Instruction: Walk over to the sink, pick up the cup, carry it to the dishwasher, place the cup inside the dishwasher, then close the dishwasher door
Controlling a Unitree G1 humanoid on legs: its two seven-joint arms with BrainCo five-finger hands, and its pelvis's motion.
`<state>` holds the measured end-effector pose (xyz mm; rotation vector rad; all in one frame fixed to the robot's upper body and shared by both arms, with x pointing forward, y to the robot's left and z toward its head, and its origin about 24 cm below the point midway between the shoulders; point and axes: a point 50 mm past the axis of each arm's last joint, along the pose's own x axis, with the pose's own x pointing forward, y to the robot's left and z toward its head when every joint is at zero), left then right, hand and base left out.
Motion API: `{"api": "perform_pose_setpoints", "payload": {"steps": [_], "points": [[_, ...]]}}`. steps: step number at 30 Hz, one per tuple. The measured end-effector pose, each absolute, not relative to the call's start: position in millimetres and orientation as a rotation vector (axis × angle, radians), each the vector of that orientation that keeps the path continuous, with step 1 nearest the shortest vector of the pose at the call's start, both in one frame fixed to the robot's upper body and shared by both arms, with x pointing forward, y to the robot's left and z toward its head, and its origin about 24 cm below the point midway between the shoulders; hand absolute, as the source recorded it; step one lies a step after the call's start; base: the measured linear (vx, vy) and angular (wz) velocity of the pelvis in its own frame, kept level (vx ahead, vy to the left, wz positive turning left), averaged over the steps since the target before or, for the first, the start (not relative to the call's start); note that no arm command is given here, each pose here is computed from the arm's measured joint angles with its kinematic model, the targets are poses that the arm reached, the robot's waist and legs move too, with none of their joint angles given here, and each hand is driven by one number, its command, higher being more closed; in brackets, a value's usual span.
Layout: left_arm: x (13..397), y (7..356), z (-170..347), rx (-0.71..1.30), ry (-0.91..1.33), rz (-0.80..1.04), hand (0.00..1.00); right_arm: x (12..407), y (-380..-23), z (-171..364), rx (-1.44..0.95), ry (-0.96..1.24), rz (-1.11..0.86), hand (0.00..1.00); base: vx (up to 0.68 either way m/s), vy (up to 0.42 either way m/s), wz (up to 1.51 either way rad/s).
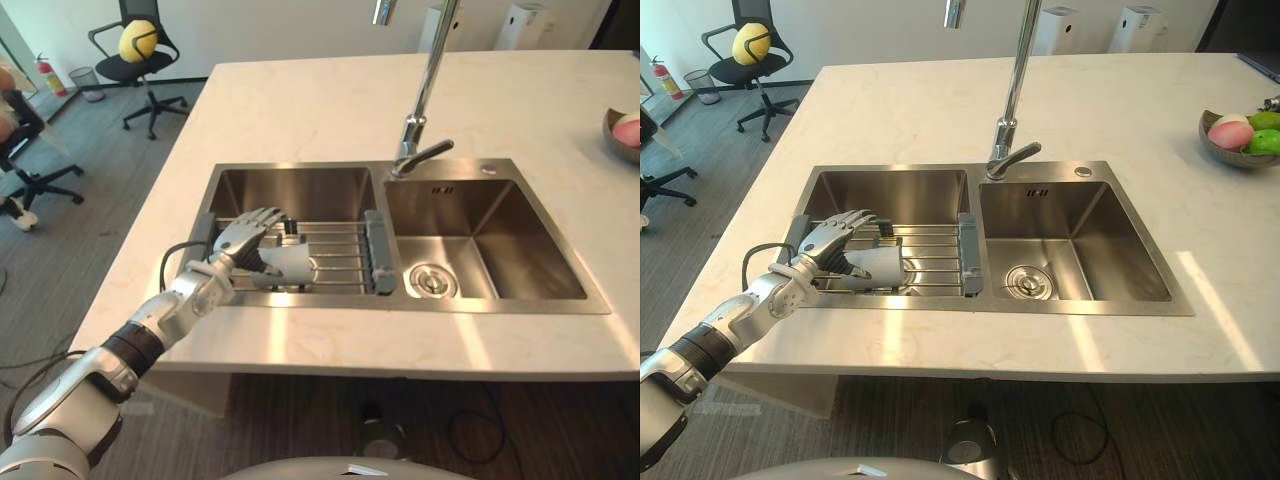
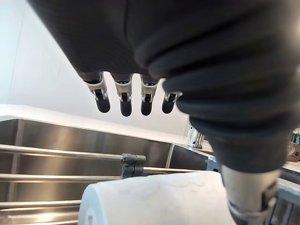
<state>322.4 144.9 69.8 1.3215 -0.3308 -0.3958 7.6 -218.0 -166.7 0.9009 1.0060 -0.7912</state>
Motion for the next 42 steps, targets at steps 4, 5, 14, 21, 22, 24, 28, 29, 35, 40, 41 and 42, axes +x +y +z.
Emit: {"api": "perform_pose_setpoints", "payload": {"steps": [4, 5, 14, 21, 22, 24, 28, 29, 35, 40, 41, 42], "points": [[324.4, 146.1, 62.9, 1.352, -0.287, -0.43, 0.0, 4.6, -219.0, -166.5, 0.902, 1.006, -0.803, 0.0, -0.01, 0.0, -0.04], [323.3, 144.4, 59.6, 1.359, -0.278, -0.46, 0.0, 4.5, -219.0, -166.5, 0.902, 1.007, -0.804, 0.0, -0.01, 0.002, -0.03], [322.1, 142.0, 43.6, 1.445, -0.237, -0.532, 0.0, 4.1, -220.6, -166.2, 0.907, 0.997, -0.818, 0.0, -0.01, 0.006, -0.06], [325.9, 139.3, 39.2, 1.481, -0.196, -0.563, 0.0, 4.0, -219.4, -166.5, 0.908, 1.009, -0.812, 0.0, 0.0, 0.001, 0.0], [326.9, 138.5, 38.1, 1.486, -0.174, -0.569, 0.0, 3.5, -219.2, -166.7, 0.909, 1.019, -0.812, 0.0, 0.0, 0.0, 0.0], [328.3, 137.7, 36.2, 1.49, -0.14, -0.576, 0.0, 2.9, -219.5, -166.9, 0.904, 1.03, -0.819, 0.0, 0.0, 0.0, 0.0], [329.7, 131.9, 32.4, 1.479, -0.09, -0.59, 0.0, 3.0, -220.0, -166.8, 0.894, 1.035, -0.816, 0.0, -0.01, 0.003, -0.02], [329.9, 131.1, 32.2, 1.475, -0.083, -0.593, 0.0, 3.1, -220.0, -166.8, 0.893, 1.035, -0.814, 0.0, -0.02, 0.008, -0.04], [336.2, 127.1, 31.0, 1.471, 0.01, -0.636, 1.0, 5.1, -218.2, -167.1, 0.875, 1.052, -0.793, 0.0, 0.0, 0.01, -0.03], [339.4, 126.6, 32.8, 1.475, 0.027, -0.667, 1.0, 5.3, -218.1, -167.1, 0.87, 1.058, -0.797, 0.0, 0.0, 0.003, -0.01], [339.8, 126.0, 33.2, 1.461, 0.031, -0.676, 1.0, 5.5, -218.1, -167.1, 0.87, 1.058, -0.797, 0.0, 0.0, 0.0, 0.0], [341.0, 125.9, 34.6, 1.464, 0.028, -0.684, 1.0, 5.7, -218.1, -167.1, 0.87, 1.058, -0.796, 0.0, 0.0, 0.0, 0.0]]}}
